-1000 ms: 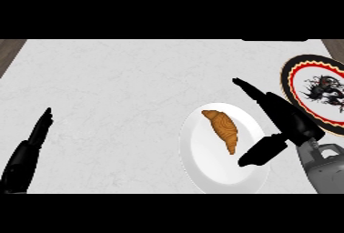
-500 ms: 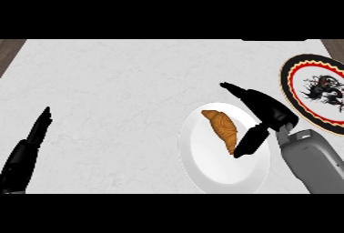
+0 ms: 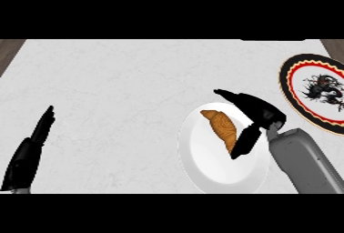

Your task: Pick the croissant from the plate and place it in the plate

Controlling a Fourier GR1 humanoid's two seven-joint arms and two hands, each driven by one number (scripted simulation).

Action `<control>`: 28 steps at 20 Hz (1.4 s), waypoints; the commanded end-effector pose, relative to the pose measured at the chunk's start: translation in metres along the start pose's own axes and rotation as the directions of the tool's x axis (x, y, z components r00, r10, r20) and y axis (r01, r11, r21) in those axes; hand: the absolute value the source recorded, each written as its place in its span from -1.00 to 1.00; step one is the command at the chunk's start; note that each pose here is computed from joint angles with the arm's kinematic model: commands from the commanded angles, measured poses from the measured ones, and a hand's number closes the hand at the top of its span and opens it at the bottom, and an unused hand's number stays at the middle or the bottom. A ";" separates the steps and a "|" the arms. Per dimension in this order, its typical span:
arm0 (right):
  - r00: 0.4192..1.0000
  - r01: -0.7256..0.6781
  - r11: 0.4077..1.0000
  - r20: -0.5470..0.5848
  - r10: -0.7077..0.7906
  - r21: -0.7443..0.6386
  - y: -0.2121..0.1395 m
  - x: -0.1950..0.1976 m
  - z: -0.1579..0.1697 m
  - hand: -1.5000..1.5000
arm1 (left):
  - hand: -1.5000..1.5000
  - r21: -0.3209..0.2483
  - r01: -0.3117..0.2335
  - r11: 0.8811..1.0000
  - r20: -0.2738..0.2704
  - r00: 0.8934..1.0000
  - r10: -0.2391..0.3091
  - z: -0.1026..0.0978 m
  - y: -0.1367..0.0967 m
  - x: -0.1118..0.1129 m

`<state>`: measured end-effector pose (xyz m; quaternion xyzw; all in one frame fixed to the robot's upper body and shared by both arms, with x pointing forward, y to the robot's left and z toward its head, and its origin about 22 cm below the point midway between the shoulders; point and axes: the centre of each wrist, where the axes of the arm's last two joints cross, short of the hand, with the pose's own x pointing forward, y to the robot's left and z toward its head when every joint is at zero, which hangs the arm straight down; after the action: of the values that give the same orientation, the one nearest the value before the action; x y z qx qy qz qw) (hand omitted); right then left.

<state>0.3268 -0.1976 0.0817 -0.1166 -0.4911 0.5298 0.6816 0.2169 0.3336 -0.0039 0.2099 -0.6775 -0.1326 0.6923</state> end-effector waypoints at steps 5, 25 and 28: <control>1.000 -0.016 1.000 -0.014 0.016 0.004 0.036 0.004 -0.019 -1.00 | 0.00 0.005 0.006 1.000 -0.005 1.000 -0.006 -0.003 -0.006 -0.004; 0.996 -0.079 0.992 -0.047 0.075 -0.103 -0.054 -0.136 0.033 1.00 | 0.00 0.019 -0.002 1.000 0.003 1.000 0.002 0.005 0.001 -0.002; 0.972 -0.158 0.968 -0.204 0.118 -0.196 -0.106 -0.180 0.092 1.00 | 0.00 0.038 -0.013 0.999 -0.003 1.000 0.013 0.001 0.004 0.000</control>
<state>0.3433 -0.3332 0.0545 -0.1919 -0.4963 0.5205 0.6678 0.2165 0.3372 -0.0019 0.2147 -0.6791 -0.1238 0.6910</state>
